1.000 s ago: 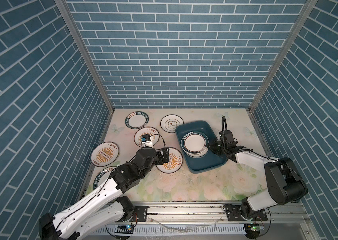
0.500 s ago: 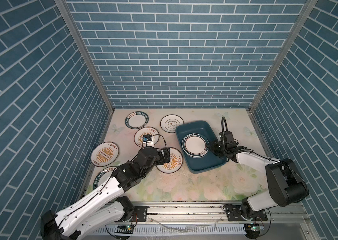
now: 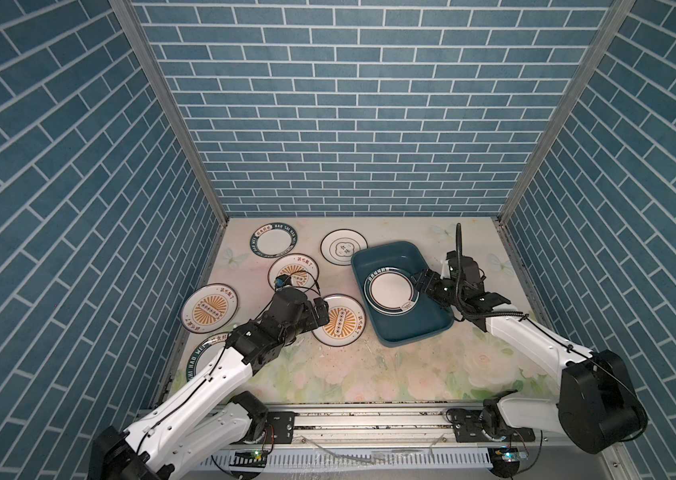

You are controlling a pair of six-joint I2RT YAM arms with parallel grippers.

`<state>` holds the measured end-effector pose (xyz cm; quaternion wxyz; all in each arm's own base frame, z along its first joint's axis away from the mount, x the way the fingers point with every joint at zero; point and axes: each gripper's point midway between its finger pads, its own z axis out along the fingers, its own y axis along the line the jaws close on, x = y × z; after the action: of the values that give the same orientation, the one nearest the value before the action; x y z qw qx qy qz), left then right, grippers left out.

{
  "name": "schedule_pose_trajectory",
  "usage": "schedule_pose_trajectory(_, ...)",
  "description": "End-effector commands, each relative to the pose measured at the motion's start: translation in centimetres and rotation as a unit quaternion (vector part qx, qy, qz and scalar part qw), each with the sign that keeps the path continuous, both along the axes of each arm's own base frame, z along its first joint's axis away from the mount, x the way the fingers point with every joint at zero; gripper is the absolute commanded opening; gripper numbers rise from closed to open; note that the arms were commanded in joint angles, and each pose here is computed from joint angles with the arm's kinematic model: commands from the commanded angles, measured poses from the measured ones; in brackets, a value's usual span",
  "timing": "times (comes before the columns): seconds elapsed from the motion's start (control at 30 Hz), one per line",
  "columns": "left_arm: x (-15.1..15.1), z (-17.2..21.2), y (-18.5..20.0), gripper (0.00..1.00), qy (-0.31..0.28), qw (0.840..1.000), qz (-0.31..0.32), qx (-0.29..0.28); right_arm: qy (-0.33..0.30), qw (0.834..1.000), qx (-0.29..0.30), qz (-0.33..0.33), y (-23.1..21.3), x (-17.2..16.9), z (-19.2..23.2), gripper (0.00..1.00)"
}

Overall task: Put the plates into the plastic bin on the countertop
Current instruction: 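Open and withdraw the right gripper while the left hovers over the sunburst plate, then grasp the sunburst plate's rim with the left gripper and tilt it up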

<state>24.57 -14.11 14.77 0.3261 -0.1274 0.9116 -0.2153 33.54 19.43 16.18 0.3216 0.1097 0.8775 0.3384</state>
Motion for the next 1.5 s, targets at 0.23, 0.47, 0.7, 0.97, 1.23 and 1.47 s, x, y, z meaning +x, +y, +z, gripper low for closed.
schedule_pose_trajectory(0.23,-2.6,-6.1,0.3,1.00,0.099,0.992,0.001,-0.073,-0.127,0.989,0.002,0.081,4.9,-1.0,6.7,0.98)
schedule_pose_trajectory(0.47,-2.6,-8.4,-0.3,0.97,0.128,0.987,0.003,-0.096,-0.144,0.980,0.005,0.136,8.0,-2.5,6.7,0.98)
schedule_pose_trajectory(0.7,-1.6,-9.3,-1.4,0.89,0.127,0.984,0.000,-0.128,-0.150,0.978,0.001,0.142,8.4,-3.1,6.6,0.98)
schedule_pose_trajectory(0.97,-0.6,-10.2,-1.8,0.78,0.124,0.983,0.006,-0.138,-0.147,0.982,-0.022,0.118,6.9,-3.2,6.3,0.98)
schedule_pose_trajectory(1.23,-0.2,-11.9,-1.5,0.59,0.127,0.980,0.026,-0.148,-0.142,0.984,-0.031,0.105,6.2,-3.4,6.2,0.98)
schedule_pose_trajectory(1.47,-0.1,-12.1,-0.2,0.40,0.114,0.981,0.052,-0.149,-0.140,0.985,-0.042,0.089,5.6,-3.1,6.1,0.97)
